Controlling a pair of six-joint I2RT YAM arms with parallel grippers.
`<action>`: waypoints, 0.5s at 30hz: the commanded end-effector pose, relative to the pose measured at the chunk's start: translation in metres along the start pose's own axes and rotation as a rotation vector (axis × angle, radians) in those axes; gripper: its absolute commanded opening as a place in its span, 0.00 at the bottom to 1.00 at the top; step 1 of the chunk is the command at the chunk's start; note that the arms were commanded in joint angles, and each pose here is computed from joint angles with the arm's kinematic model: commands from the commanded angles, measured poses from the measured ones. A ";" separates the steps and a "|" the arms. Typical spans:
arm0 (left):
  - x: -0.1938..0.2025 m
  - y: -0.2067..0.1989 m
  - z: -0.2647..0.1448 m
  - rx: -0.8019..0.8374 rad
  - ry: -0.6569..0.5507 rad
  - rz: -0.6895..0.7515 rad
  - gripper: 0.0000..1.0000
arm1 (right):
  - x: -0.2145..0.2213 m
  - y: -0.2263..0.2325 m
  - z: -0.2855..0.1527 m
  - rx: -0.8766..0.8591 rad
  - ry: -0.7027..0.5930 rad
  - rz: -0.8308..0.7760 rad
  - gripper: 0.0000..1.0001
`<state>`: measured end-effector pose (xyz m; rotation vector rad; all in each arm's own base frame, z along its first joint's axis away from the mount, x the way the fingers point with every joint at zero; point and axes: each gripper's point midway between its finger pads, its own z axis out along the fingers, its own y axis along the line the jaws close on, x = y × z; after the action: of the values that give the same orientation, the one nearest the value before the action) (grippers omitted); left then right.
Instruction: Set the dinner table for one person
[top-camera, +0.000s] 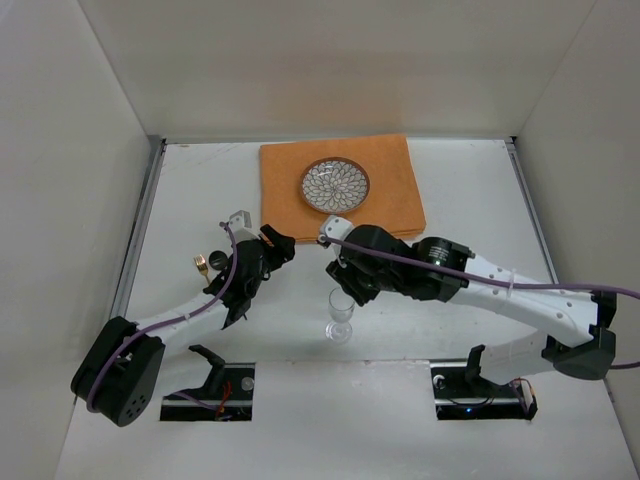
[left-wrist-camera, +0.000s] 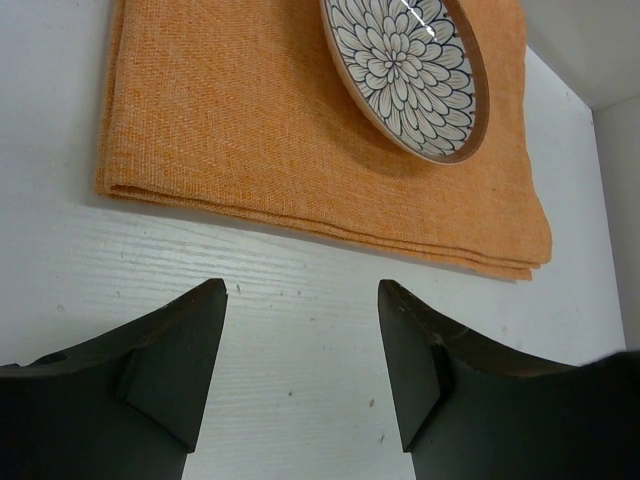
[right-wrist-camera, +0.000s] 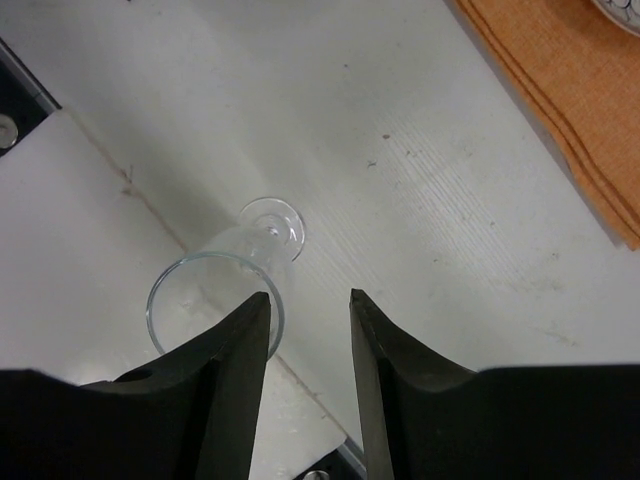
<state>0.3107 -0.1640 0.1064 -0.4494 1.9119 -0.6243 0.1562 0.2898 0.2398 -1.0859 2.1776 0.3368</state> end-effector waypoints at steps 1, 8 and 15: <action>-0.006 -0.005 0.000 0.023 -0.030 -0.002 0.60 | 0.009 0.001 0.004 -0.006 0.033 -0.002 0.43; -0.005 -0.002 0.002 0.016 -0.025 -0.010 0.60 | 0.011 0.012 0.021 -0.053 0.036 0.010 0.27; -0.006 -0.001 0.002 0.014 -0.027 -0.016 0.60 | -0.017 0.000 0.013 -0.026 -0.079 0.062 0.08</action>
<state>0.3116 -0.1625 0.1054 -0.4544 1.9132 -0.6200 0.1535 0.2978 0.2137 -1.1149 2.2250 0.3666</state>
